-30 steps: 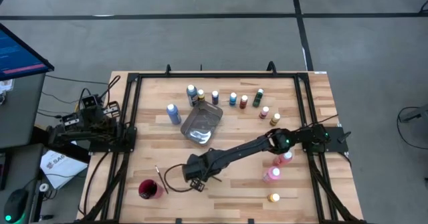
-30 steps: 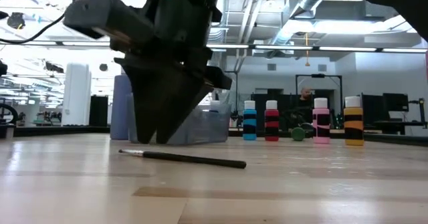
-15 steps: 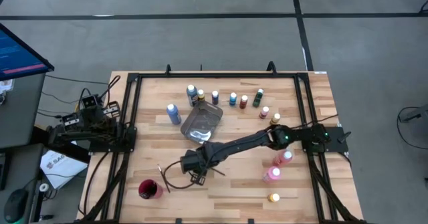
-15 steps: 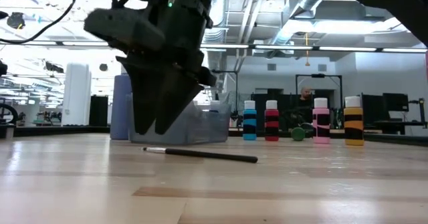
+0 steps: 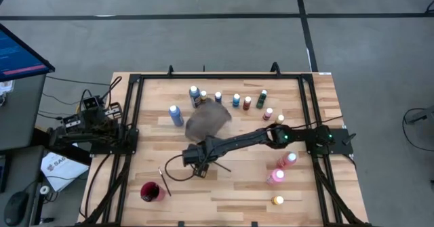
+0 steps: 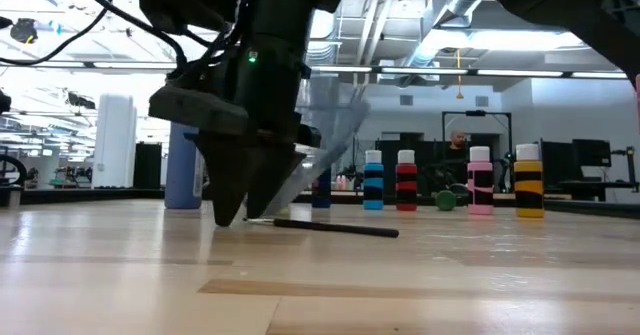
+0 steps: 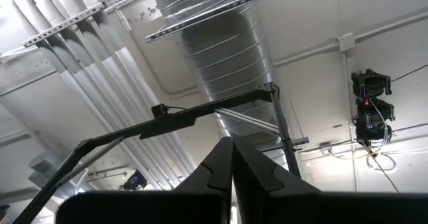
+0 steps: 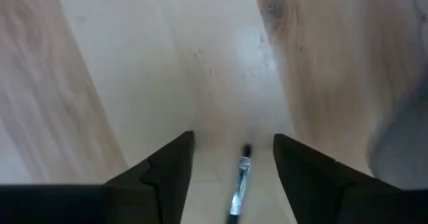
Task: Pick & Place Paint Supplies
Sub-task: Put the silver paintbrush into the red cup, then adjust the black bin
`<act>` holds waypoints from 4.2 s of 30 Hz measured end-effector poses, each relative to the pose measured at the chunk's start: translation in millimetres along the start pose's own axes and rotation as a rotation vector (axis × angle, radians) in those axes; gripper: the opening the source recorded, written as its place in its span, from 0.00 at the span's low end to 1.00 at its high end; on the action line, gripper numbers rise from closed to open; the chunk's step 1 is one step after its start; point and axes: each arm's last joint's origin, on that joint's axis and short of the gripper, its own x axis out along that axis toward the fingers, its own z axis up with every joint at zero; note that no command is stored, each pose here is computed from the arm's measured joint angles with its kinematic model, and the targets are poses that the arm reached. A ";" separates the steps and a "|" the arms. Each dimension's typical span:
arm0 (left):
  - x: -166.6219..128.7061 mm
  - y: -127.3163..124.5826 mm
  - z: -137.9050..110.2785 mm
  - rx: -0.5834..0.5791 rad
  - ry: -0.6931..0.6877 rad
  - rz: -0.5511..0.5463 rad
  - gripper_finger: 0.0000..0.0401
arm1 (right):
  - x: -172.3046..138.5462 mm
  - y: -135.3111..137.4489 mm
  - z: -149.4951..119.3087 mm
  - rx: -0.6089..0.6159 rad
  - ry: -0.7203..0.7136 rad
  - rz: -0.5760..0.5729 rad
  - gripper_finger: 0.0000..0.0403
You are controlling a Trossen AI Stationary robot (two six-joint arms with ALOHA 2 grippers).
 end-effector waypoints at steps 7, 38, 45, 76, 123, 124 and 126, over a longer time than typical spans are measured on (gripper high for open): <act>0.0 0.3 -0.1 -0.002 0.001 0.003 0.01 | -1.6 2.0 -1.5 0.089 0.013 0.013 0.16; -0.1 0.3 -0.1 -0.002 0.001 0.003 0.01 | -178.0 56.5 40.7 0.005 -0.999 0.567 0.00; 0.0 0.4 -0.1 -0.002 0.001 0.004 0.01 | -171.9 63.5 55.0 -0.057 -1.306 0.589 0.00; 0.0 0.5 0.2 0.019 -0.001 0.008 0.01 | -76.0 100.1 50.3 -0.090 -1.362 0.621 0.01; 0.0 0.6 0.1 0.019 0.000 0.008 0.01 | -100.2 -4.1 -45.7 -0.122 -0.076 -0.538 0.58; 0.0 0.6 0.1 0.019 0.000 0.008 0.01 | -95.5 -3.1 -46.2 -0.134 -0.071 -0.555 0.58; 0.0 0.5 0.2 0.019 0.000 0.008 0.01 | -93.1 -2.7 -46.1 -0.142 -0.066 -0.559 0.57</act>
